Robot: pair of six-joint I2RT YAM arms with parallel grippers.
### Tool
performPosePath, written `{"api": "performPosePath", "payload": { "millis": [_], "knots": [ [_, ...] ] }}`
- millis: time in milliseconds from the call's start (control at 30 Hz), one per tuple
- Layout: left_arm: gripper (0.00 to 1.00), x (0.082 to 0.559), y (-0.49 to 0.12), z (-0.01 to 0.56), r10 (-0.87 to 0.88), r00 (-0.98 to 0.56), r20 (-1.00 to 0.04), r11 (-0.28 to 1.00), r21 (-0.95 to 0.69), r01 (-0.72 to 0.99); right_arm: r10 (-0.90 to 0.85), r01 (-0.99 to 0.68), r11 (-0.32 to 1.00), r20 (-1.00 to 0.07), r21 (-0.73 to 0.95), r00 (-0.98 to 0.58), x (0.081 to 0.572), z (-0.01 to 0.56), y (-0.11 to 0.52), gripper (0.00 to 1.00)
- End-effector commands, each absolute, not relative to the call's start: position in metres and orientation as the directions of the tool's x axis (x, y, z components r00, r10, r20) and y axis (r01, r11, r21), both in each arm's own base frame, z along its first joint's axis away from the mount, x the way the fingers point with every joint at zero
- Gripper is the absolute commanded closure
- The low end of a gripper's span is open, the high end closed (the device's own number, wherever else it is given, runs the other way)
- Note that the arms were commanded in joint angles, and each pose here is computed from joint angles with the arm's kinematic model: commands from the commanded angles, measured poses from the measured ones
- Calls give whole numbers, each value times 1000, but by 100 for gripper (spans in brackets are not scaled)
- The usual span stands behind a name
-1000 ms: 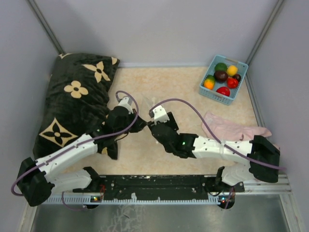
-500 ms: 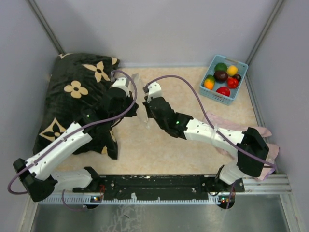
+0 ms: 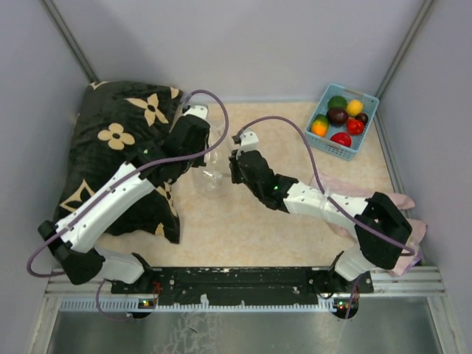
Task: Place the food in the zip-top bag and seal the zipper
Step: Open the zipper of the food storage bag at the center of the board.
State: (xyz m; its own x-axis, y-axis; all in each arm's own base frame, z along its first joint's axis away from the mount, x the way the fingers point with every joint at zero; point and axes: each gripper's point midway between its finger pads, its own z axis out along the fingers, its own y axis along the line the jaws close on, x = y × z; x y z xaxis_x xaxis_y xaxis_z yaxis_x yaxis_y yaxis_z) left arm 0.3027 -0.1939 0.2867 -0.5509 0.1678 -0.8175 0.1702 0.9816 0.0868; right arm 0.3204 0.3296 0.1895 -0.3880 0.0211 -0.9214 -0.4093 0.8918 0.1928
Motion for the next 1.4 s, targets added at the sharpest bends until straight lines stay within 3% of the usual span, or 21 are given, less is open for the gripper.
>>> {"api": "performPosePath", "payload": {
  "millis": [0,333,533,700,1067,1367],
  "knots": [
    [100,309,-184,288,296,-562,-772,955,236,179,142,-365,877,-894,313,-426,325,178,323,100],
    [100,341,-213,261,388,-583,-714,922,317,224,173,-301,881,-842,364,-510,331,134,285,100],
    [100,337,-247,225,386,-613,-690,916,209,342,185,-339,859,-850,383,-493,332,144,288,69],
    [100,328,-268,201,376,-640,-670,905,116,409,196,-357,849,-860,389,-470,342,165,298,54],
    [100,320,-283,177,346,-675,-652,903,35,429,270,-321,842,-855,433,-443,365,196,307,51],
    [100,317,-281,170,345,-681,-646,905,37,423,283,-278,851,-834,446,-473,377,182,302,51]
  ]
}}
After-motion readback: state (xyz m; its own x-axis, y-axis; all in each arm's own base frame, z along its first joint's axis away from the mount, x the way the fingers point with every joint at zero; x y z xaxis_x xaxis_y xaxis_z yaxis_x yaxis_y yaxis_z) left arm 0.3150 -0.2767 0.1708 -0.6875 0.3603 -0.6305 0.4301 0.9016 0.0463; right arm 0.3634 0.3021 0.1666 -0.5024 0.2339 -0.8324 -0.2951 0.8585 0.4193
